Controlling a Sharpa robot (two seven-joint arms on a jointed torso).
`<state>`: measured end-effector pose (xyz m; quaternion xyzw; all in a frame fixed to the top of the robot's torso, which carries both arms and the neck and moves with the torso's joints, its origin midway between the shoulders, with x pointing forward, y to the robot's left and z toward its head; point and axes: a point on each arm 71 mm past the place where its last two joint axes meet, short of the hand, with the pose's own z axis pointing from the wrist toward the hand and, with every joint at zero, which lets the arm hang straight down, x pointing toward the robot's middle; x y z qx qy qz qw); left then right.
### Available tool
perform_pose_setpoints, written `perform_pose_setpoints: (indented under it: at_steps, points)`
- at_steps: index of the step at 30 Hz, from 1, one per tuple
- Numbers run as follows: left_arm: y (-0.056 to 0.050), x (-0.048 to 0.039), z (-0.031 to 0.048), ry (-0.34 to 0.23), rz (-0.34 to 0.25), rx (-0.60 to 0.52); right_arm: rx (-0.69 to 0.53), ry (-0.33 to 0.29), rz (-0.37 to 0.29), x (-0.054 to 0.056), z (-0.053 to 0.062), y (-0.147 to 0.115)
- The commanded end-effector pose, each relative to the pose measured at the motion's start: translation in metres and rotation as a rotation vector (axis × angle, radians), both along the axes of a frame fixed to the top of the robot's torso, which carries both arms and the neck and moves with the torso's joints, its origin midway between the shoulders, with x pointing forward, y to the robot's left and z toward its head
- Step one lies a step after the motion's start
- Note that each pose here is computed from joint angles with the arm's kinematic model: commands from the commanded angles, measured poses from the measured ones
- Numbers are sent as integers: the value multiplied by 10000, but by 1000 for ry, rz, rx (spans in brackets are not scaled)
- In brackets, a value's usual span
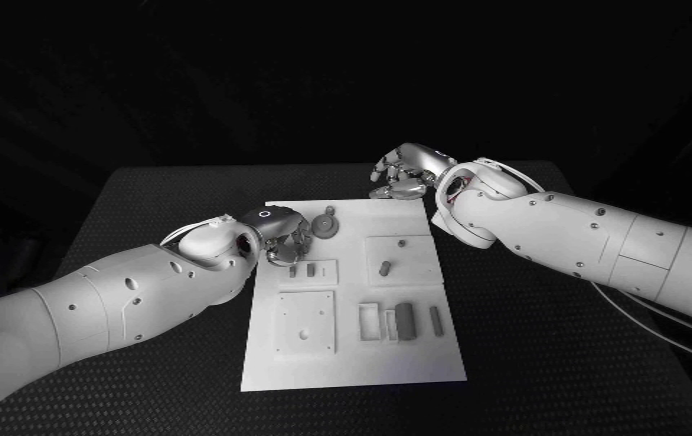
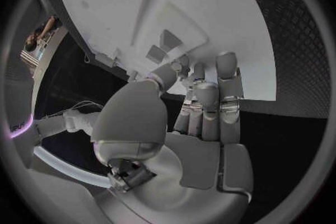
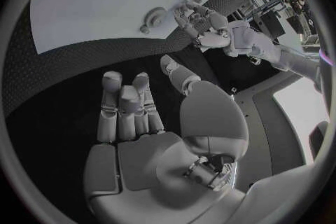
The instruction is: Assemble the parts on the task board
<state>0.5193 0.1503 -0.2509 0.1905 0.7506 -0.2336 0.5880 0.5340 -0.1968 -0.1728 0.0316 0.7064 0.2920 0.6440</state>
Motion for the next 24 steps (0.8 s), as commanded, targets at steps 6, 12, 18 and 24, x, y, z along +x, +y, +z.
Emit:
perform_pose_setpoints:
  at_steps: [6, 12, 18, 24]
  points:
    - [71, -11, 13, -7, 9, -13, 1, -4, 8, -1, 2, -13]
    - [272, -16, 59, -18, 44, -40, 1, -11, 8, -3, 7, -52]
    - [538, 48, 200, -45, 117, -111, 0, -14, 20, -8, 2, -142]
    - [879, 109, 298, 36, 278, -309, -27, -15, 54, -55, -33, -247]
